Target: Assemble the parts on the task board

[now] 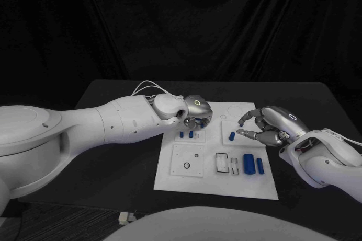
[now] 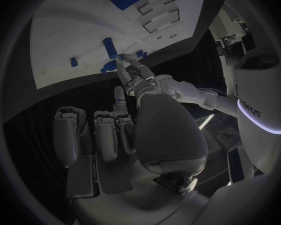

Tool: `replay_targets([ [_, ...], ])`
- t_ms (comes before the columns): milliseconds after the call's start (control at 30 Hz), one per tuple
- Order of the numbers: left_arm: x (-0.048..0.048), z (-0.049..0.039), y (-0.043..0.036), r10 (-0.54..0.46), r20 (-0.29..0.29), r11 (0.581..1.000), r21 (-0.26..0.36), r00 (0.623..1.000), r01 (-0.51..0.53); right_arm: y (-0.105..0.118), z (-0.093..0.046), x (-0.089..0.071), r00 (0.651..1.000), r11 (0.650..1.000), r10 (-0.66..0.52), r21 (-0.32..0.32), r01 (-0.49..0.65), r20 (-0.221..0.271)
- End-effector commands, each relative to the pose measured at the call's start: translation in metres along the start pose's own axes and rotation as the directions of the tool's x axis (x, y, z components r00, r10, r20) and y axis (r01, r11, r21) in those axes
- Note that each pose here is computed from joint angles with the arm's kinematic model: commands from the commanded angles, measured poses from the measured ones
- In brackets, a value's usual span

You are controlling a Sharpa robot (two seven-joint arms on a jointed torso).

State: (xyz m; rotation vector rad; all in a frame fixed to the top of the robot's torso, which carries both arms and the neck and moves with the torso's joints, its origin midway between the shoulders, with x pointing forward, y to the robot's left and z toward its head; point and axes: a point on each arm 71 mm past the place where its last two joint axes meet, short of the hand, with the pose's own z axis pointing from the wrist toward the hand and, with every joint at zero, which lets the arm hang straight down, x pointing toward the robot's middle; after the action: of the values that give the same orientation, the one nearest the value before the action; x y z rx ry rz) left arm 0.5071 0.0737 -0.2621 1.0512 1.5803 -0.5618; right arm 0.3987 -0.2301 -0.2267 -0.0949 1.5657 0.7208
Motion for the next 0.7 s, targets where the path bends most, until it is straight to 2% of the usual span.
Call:
replay_targets([
  [33, -0.0015, -0.0014, -0.0016, 0.008, 0.047, 1.000, 0.019, 0.999, -0.009, -0.001, -0.001, 0.001, 1.000, 1.000, -0.001, 0.007, 0.001, -0.003],
  [133, -0.0018, -0.0048, -0.0009, 0.009, 0.067, 1.000, 0.014, 0.998, -0.010, -0.001, -0.001, 0.001, 1.000, 1.000, -0.001, 0.008, 0.001, -0.005],
  [300, -0.0042, -0.0181, 0.0008, 0.010, 0.122, 1.000, 0.004, 0.993, -0.011, -0.002, -0.002, 0.001, 1.000, 1.000, -0.001, 0.011, 0.001, -0.008],
  [400, -0.0096, -0.0300, 0.0038, 0.014, 0.155, 1.000, -0.004, 0.988, -0.014, -0.003, -0.002, 0.001, 1.000, 1.000, -0.001, 0.015, 0.001, -0.011],
  [500, -0.0229, -0.0426, 0.0118, 0.031, 0.178, 0.999, -0.017, 0.984, -0.028, -0.004, -0.002, 0.002, 1.000, 1.000, -0.001, 0.018, 0.001, -0.015],
  [700, -0.0313, -0.0596, 0.0176, 0.035, 0.168, 0.999, -0.026, 0.985, -0.031, -0.004, -0.001, 0.003, 1.000, 1.000, -0.001, 0.020, 0.001, -0.021],
])
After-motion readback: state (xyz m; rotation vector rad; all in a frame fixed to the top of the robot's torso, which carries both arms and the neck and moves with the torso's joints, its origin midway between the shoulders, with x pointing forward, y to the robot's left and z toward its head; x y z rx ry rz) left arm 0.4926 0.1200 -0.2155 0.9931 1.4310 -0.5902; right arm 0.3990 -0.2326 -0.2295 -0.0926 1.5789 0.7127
